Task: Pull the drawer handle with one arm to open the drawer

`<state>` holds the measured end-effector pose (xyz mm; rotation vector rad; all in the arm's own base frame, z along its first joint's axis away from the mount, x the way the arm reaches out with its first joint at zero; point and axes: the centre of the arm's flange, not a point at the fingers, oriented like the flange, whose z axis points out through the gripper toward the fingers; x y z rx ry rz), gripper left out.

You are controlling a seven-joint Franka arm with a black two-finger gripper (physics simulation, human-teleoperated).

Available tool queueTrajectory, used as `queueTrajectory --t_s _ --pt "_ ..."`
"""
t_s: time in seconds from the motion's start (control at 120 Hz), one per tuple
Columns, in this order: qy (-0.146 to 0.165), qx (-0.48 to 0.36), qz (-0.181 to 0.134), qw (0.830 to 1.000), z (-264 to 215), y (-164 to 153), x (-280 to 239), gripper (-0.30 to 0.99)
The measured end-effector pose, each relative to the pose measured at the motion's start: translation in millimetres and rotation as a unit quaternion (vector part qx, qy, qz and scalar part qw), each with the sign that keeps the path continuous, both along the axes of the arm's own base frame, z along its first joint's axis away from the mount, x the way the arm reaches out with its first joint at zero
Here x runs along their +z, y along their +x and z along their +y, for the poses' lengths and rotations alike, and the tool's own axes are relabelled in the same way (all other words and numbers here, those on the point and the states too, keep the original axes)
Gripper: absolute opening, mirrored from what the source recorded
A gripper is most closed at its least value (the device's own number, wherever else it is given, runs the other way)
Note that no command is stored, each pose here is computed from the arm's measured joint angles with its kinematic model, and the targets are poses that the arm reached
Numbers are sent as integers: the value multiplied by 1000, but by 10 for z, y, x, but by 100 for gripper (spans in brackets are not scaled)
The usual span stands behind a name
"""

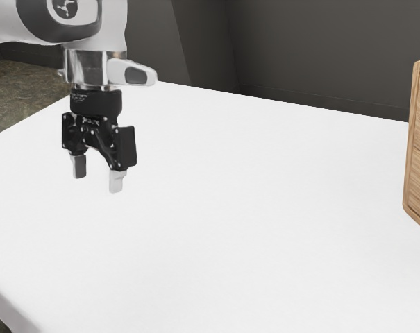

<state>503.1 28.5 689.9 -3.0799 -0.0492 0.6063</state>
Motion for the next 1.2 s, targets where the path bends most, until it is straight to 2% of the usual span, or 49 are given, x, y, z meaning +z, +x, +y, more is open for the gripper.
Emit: queueTrajectory --t_s 0.075,0.2,0.3,0.367,0.408,0.45,0.567,0.642,0.742,0.883,1.025,1.2 --pt "3 -7 -59 998 23 177 12 69" --pt "4 -20 -133 991 29 310 175 69" --pt "0 -27 -248 968 15 -39 1081 69" --pt "-8 -10 -285 958 0 -155 1342 69" --pt "-12 10 -289 957 -10 -123 1343 69" --pt "-9 38 -279 960 -19 45 1193 69" --pt "3 98 -230 968 -318 949 202 69" --pt "3 140 -227 964 -488 1251 -147 69" --pt "6 190 -230 954 -660 1495 -438 69" --pt "-8 242 -243 939 -942 1647 -562 69" --pt "-32 282 -260 923 -1197 1638 -431 69" --pt "-41 303 -253 918 -1767 1532 -397 69"
